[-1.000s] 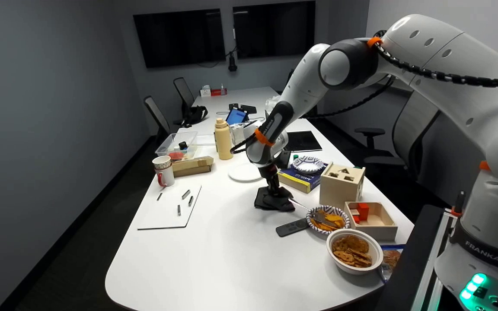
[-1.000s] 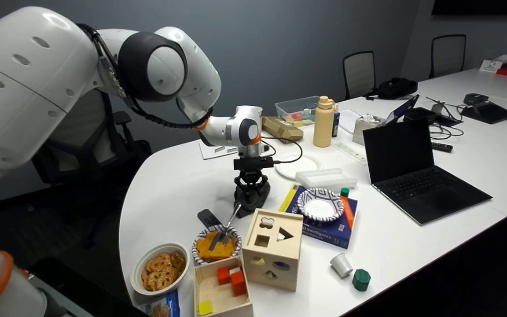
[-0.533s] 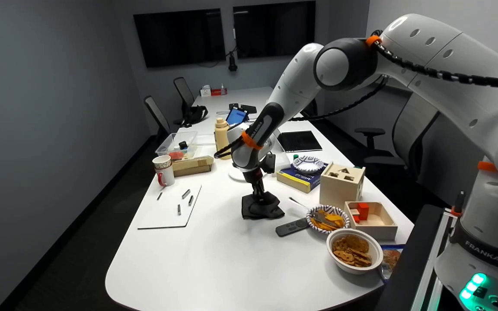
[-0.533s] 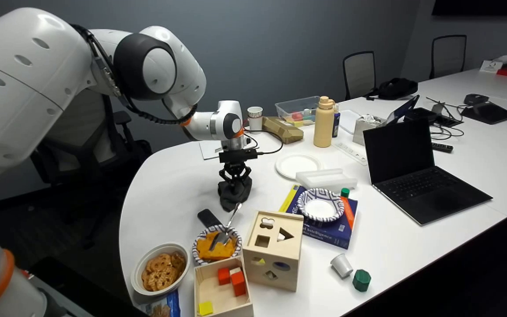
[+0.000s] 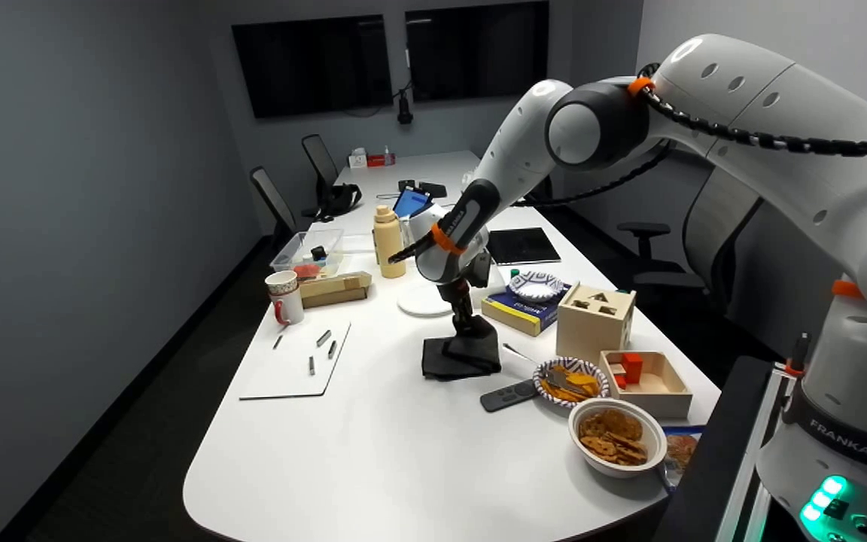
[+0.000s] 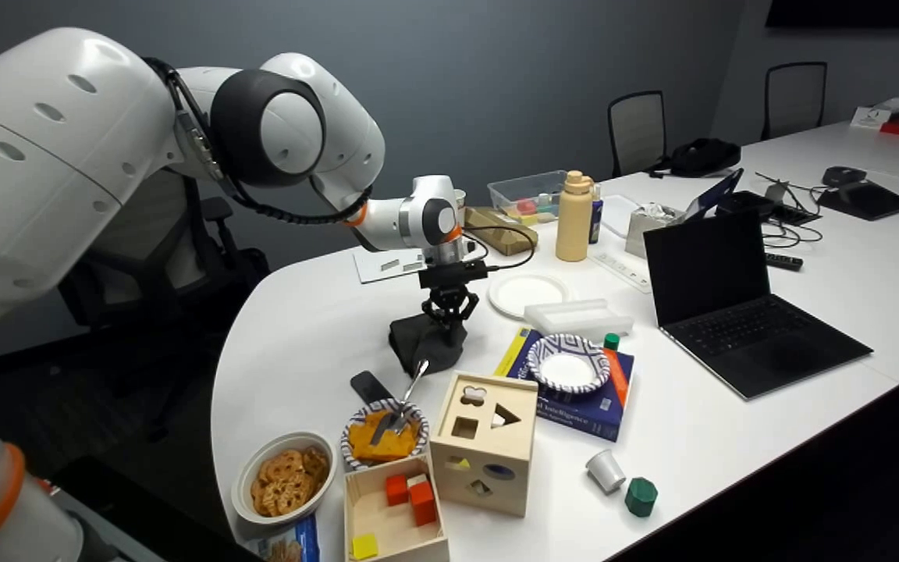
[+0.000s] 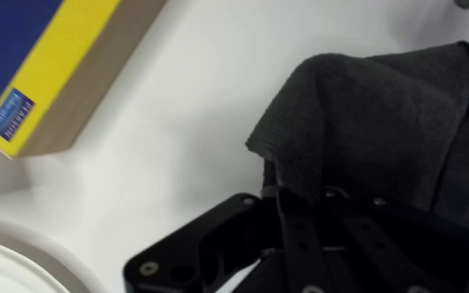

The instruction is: Use the black rag to clean the table

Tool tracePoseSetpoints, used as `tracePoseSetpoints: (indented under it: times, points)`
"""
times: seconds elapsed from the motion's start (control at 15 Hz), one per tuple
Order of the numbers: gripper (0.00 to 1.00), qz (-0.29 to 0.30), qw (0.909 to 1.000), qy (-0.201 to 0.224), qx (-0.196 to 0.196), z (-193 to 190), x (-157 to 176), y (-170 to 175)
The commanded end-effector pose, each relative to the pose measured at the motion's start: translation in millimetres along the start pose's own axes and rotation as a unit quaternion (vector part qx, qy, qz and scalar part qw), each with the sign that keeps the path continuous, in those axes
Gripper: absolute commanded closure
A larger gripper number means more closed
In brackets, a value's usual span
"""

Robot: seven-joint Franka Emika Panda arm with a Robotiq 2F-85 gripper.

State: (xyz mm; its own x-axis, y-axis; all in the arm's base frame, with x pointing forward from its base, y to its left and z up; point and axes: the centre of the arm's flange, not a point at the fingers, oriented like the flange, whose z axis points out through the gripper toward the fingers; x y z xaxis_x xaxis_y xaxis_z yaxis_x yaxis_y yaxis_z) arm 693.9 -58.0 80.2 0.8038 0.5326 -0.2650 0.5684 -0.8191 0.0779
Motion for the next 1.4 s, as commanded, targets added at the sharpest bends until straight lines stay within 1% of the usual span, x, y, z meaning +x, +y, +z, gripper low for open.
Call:
tracePoseSetpoints:
  times: [0.0, 0.2, 0.27, 0.47, 0.73, 0.93, 1.2, 1.33]
  points:
    - [0.99, 0.038, 0.9989, -0.025, -0.01, 19, -24, 38]
    - [0.99, 0.061, 0.9973, -0.04, -0.006, 36, -55, 50]
    - [0.99, 0.064, 0.9972, -0.041, -0.002, 39, -60, 51]
    - [0.99, 0.054, 0.9977, -0.039, 0.012, 47, -62, 42]
    - [0.99, 0.006, 0.9993, -0.018, 0.032, 42, -30, 8]
    - [0.99, -0.032, 0.999, -0.006, 0.031, 27, -5, -11]
    - [0.99, -0.065, 0.9975, 0.003, 0.028, 12, 30, -34]
    - [0.99, -0.07, 0.9974, 0.008, 0.016, 3, 43, -36]
